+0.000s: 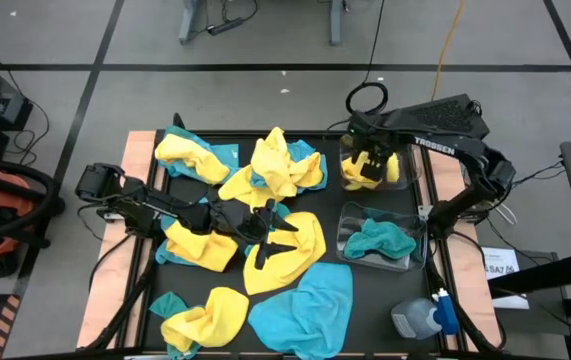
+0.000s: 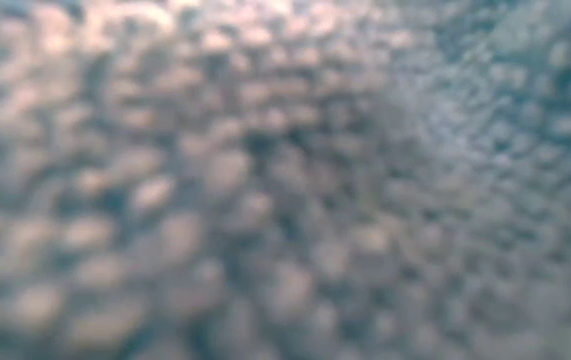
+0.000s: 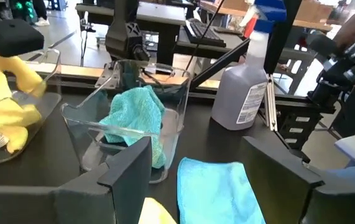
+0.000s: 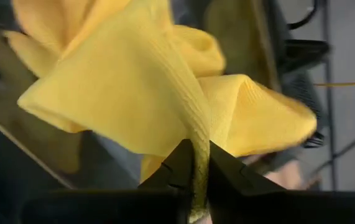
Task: Sort microfiber towel by color & place in baskets
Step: Put the yellow microfiber cloth into the top transparent bin
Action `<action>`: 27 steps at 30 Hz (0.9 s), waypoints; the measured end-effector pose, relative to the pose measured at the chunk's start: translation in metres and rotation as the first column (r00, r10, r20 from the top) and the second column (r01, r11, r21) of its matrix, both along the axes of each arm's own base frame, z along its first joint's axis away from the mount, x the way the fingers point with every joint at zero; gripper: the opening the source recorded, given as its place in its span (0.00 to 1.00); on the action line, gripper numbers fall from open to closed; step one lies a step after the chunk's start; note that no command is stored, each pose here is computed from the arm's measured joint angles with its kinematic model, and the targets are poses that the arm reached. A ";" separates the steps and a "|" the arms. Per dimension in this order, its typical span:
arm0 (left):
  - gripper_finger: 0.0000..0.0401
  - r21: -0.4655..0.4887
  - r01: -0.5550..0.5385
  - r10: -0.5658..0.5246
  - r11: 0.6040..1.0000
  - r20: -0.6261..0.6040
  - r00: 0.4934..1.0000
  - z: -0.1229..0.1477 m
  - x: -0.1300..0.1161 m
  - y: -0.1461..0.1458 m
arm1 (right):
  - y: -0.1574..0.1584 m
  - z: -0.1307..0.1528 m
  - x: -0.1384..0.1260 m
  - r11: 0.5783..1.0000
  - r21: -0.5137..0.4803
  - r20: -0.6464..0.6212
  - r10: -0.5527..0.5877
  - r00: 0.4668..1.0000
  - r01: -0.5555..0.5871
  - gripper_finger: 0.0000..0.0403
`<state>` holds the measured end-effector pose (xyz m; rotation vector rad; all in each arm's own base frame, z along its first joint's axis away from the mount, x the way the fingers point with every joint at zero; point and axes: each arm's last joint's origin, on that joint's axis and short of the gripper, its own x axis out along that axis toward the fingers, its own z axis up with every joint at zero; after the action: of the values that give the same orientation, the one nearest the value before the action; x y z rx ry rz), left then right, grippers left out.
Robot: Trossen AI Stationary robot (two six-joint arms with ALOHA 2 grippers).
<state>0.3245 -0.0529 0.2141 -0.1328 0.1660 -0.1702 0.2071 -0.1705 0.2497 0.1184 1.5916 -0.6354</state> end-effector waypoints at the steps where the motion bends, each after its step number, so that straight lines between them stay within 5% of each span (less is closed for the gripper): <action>1: 0.63 0.001 -0.001 0.001 1.000 -0.006 1.000 -0.001 0.000 0.000 | 0.000 -0.002 0.000 1.000 0.011 0.006 0.002 1.000 -0.002 0.08; 27: 0.63 0.008 -0.026 0.027 1.000 -0.027 0.999 -0.003 0.000 0.001 | 0.004 0.000 -0.004 1.000 0.002 0.025 0.005 1.000 -0.005 0.58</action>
<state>0.3242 -0.0521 0.2114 -0.1296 0.1922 -0.1414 0.2031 -0.1665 0.2497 0.1236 1.5685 -0.6260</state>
